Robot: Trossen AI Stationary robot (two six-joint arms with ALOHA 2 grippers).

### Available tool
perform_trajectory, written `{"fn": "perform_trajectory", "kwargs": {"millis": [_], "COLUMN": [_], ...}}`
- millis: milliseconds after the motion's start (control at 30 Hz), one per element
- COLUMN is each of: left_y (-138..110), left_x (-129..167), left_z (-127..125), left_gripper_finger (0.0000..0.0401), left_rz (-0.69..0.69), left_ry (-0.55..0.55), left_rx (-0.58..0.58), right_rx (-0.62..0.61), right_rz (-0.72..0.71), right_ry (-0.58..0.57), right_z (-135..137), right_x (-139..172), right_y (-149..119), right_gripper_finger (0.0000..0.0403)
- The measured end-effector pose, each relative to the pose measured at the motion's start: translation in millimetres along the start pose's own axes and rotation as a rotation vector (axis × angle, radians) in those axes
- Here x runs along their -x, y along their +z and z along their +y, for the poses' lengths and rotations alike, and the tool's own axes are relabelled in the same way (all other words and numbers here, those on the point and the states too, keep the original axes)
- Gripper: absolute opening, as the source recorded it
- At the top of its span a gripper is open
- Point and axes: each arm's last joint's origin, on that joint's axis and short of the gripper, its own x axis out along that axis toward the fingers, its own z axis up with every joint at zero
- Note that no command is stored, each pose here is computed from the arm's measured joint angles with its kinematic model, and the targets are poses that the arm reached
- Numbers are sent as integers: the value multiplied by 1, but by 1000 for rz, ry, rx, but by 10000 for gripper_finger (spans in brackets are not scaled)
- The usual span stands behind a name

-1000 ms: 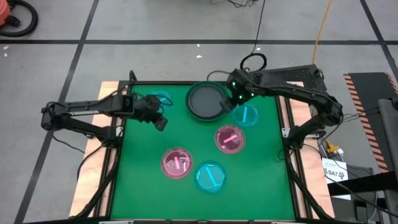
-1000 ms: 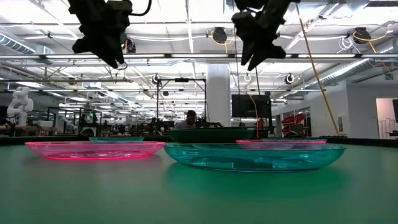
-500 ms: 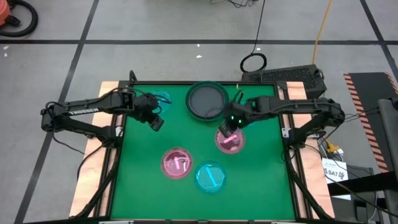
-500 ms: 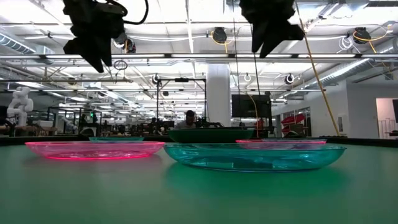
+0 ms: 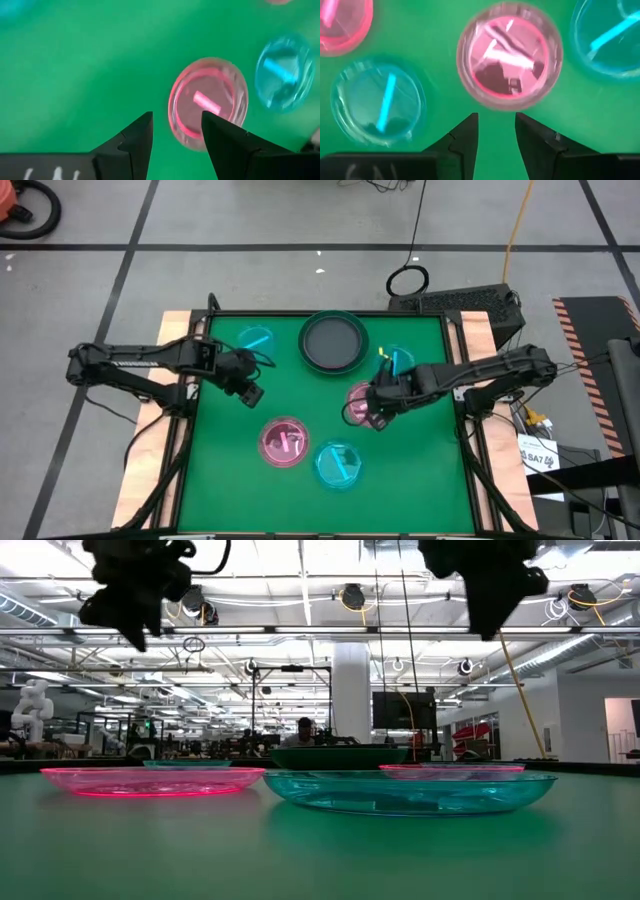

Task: Stack plastic plates
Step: Stack the left pink plate on top of the black plate

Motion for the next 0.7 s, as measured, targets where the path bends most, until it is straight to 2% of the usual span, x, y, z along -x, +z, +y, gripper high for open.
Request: {"fn": "perform_trajectory", "kwargs": {"millis": [133,267,400,700], "left_y": [-7,-18,-23,-33], "left_x": [-14,-25,-35,-39], "left_z": [6,1,-4,-10], "left_gripper_finger": [175,175,175,174], "left_rz": [104,168,143,11], "left_ry": [-23,-81,-119,-21], "left_rx": [22,9,24,60], "right_rx": [12,33,55,98], "right_rz": [37,26,-22,-19], "right_ry": [21,40,37,36], "right_z": [2,6,10,12], "right_x": [-13,-15,-14,-14], "right_y": [-6,-10,-14,-17], "right_gripper_finger": [125,125,125,125]}}
